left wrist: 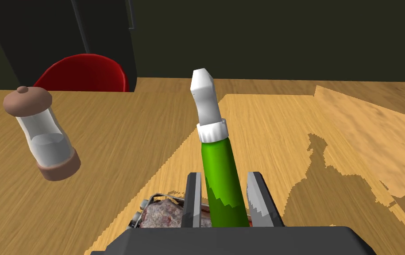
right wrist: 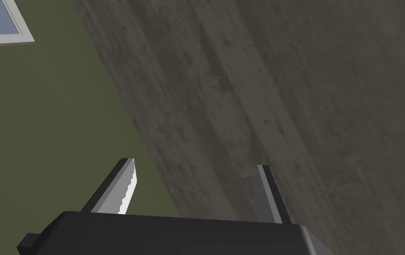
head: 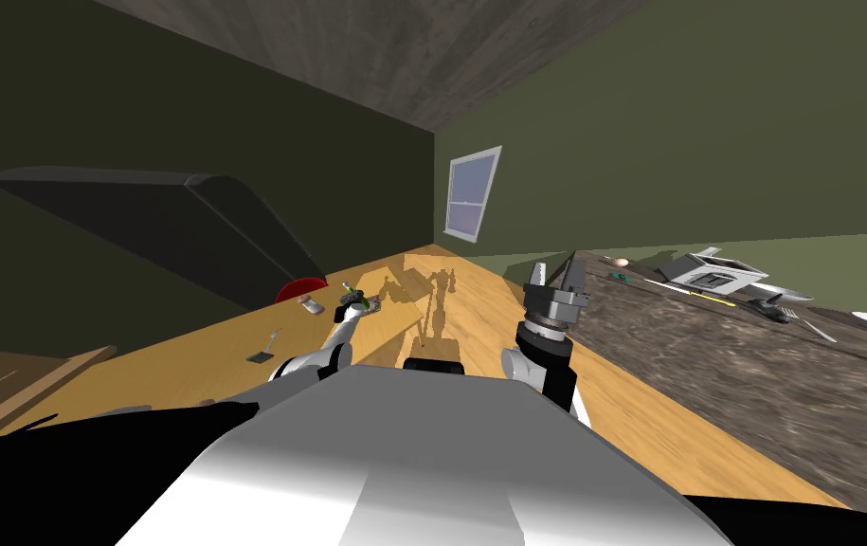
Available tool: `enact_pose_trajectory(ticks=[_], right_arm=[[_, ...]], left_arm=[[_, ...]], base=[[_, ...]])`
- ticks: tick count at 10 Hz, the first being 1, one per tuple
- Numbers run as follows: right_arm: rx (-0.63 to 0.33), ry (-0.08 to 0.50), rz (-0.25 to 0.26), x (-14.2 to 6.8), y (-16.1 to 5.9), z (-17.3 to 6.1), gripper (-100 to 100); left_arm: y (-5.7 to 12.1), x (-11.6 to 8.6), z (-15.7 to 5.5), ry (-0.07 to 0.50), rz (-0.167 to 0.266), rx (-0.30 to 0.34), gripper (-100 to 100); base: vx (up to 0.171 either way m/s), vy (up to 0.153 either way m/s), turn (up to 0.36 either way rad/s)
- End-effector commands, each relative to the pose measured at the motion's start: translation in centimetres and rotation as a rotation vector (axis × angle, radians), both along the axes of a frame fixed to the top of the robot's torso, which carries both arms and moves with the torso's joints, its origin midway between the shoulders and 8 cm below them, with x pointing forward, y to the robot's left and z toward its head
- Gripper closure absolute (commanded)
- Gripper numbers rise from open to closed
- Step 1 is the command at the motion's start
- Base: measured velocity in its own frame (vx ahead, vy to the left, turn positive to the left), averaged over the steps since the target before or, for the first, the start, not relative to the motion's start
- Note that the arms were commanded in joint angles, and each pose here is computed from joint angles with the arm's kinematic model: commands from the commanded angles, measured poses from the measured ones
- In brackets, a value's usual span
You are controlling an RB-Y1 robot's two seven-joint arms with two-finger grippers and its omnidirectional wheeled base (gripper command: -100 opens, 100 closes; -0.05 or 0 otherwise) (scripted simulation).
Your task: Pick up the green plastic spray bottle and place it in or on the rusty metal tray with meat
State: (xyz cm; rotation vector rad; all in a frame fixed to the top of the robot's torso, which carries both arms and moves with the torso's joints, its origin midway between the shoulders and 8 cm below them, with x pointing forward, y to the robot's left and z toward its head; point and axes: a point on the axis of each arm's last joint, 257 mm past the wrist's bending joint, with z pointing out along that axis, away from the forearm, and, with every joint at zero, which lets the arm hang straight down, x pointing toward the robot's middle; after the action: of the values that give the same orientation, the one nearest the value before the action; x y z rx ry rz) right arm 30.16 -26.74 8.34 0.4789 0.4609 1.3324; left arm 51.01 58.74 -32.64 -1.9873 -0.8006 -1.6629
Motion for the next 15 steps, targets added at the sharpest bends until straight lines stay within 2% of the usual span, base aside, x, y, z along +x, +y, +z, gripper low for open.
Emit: enact_pose_trajectory(ticks=[1, 2, 4, 5, 9, 10, 11, 15], right_arm=[[0.0, 0.0, 0.0, 0.0, 0.0, 0.0, 0], [0.0, 0.0, 0.0, 0.0, 0.0, 0.0, 0], [0.0, 0.0, 0.0, 0.0, 0.0, 0.0, 0], [0.0, 0.0, 0.0, 0.0, 0.0, 0.0, 0], [0.0, 0.0, 0.0, 0.0, 0.0, 0.0, 0], [0.0, 0.0, 0.0, 0.0, 0.0, 0.0, 0], [0.0, 0.0, 0.0, 0.0, 0.0, 0.0, 0], [0.0, 0.0, 0.0, 0.0, 0.0, 0.0, 0]], left_arm=[[0.1, 0.0, -0.7, 0.026, -0.005, -0.01, 100], [0.4, -0.2, -1.3, 0.046, -0.006, -0.017, 100], [0.4, -0.3, -1.3, 0.046, -0.006, -0.017, 100], [0.4, -0.3, -1.4, 0.047, -0.006, -0.018, -100], [0.4, -0.3, -1.4, 0.047, -0.006, -0.018, -100], [0.4, -0.3, -1.4, 0.047, -0.006, -0.018, 0], [1.4, 0.3, -0.4, 0.05, -0.011, -0.018, -100], [2.8, 1.1, 1.1, 0.052, -0.019, -0.018, -100]], base=[[0.03, 0.045, -0.039], [0.02, 0.048, -0.033], [0.005, 0.029, -0.009], [0.0, 0.0, 0.0], [0.0, 0.0, 0.0], [0.0, 0.0, 0.0], [-0.012, -0.039, 0.04], [-0.004, -0.058, 0.023]])
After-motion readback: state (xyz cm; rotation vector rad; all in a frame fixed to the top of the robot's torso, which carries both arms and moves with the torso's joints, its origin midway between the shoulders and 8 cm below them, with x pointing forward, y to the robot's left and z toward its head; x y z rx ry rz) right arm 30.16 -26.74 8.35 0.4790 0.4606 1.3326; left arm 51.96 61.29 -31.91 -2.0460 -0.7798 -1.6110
